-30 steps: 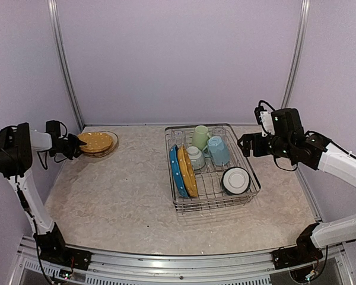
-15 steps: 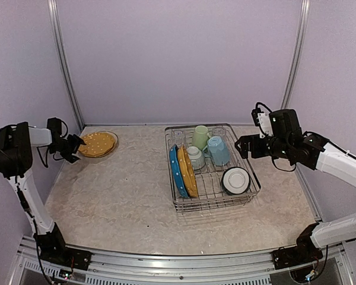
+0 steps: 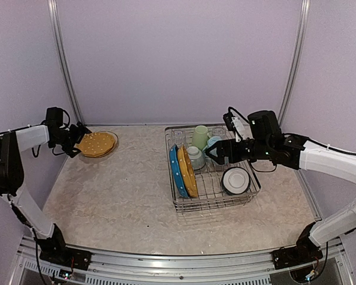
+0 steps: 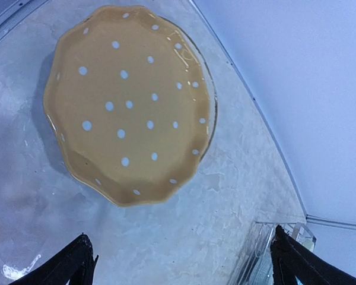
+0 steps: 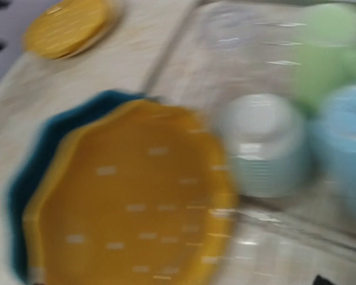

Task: Unload the mixed dishes from the dish rack

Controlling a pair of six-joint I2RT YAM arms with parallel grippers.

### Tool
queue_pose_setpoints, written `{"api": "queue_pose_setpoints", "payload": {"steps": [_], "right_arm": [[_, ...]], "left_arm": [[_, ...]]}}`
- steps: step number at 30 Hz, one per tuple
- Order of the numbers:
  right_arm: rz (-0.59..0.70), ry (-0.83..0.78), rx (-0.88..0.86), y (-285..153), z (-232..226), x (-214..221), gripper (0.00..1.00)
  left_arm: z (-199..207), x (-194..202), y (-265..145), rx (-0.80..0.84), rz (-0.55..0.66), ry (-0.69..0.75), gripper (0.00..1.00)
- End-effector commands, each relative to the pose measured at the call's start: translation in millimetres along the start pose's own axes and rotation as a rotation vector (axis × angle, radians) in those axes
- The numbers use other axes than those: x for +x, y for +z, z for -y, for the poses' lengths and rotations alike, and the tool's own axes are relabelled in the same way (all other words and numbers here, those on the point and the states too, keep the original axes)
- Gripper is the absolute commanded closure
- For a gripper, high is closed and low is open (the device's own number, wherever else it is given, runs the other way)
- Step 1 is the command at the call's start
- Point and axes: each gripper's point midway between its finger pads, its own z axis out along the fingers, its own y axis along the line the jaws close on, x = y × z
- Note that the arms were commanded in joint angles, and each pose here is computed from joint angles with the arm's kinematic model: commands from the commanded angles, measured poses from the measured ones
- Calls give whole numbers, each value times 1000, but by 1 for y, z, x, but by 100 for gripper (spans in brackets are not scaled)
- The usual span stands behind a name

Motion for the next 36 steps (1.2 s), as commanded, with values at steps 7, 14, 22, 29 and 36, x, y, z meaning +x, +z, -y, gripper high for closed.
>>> {"api": "queue_pose_setpoints", "payload": {"steps": [7, 14, 22, 29, 36], "right_arm": [[-30, 3, -230, 40, -71, 2, 13], [-73, 9, -263, 63, -78, 9, 30], [-115, -13, -227, 81, -77, 19, 39], [-151, -23, -214, 92, -78, 31, 59], [-165, -12, -193, 96, -79, 38, 55]], "left_arm": [[63, 81, -57, 151, -67, 235, 1], [90, 119, -75, 168, -88, 342, 1], [100, 135, -83, 190, -100, 372, 1], [109, 135, -92, 212, -91, 384, 1], [113, 136, -98, 220, -85, 389, 1]]}}
